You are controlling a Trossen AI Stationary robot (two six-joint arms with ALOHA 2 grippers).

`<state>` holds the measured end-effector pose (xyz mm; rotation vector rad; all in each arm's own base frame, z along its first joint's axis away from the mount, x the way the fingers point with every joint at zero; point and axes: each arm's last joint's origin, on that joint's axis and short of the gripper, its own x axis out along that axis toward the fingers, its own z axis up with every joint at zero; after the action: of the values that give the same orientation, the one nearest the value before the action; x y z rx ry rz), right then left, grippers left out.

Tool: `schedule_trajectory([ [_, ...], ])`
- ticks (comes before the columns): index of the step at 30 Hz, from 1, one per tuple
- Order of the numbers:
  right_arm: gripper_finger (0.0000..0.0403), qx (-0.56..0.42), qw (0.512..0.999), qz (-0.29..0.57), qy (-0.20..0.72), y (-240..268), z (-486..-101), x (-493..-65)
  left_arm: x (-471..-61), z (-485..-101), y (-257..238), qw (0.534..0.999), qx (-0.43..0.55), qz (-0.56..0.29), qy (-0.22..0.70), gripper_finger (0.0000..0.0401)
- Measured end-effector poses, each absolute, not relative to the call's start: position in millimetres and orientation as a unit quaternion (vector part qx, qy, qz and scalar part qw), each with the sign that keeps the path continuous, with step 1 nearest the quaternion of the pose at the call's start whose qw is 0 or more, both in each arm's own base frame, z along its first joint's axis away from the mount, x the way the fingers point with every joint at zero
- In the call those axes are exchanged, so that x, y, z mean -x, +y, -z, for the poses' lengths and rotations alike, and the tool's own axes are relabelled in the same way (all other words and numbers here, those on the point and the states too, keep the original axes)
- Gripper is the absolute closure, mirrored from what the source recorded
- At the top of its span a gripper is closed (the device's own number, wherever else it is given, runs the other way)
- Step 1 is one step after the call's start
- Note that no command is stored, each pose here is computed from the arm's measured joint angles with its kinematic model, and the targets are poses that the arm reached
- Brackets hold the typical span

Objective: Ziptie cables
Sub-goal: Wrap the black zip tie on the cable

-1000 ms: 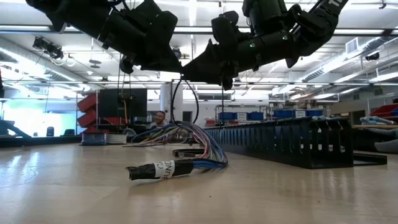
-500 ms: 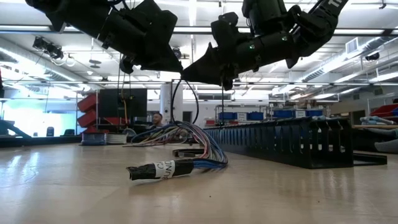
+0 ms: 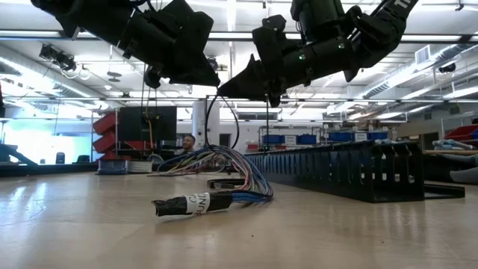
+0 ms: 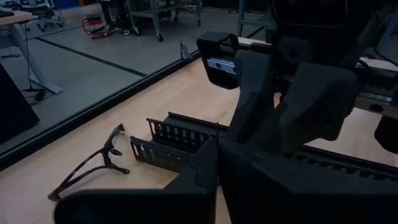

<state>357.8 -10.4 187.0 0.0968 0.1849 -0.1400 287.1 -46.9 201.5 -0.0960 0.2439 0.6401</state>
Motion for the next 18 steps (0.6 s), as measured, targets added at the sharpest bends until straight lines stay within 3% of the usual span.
schedule_trajectory([
  [9,0.0378,-0.038,0.993,0.069,0.091,-10.4,-187.5,-357.9,-287.2,-201.8,-47.1,0.941,0.05,-0.314,0.117,0.0401],
  [18,0.0327,-0.038,0.993,0.069,0.089,-10.5,-187.8,-357.9,-287.5,-202.4,-47.3,0.942,0.054,-0.312,0.114,0.0401],
])
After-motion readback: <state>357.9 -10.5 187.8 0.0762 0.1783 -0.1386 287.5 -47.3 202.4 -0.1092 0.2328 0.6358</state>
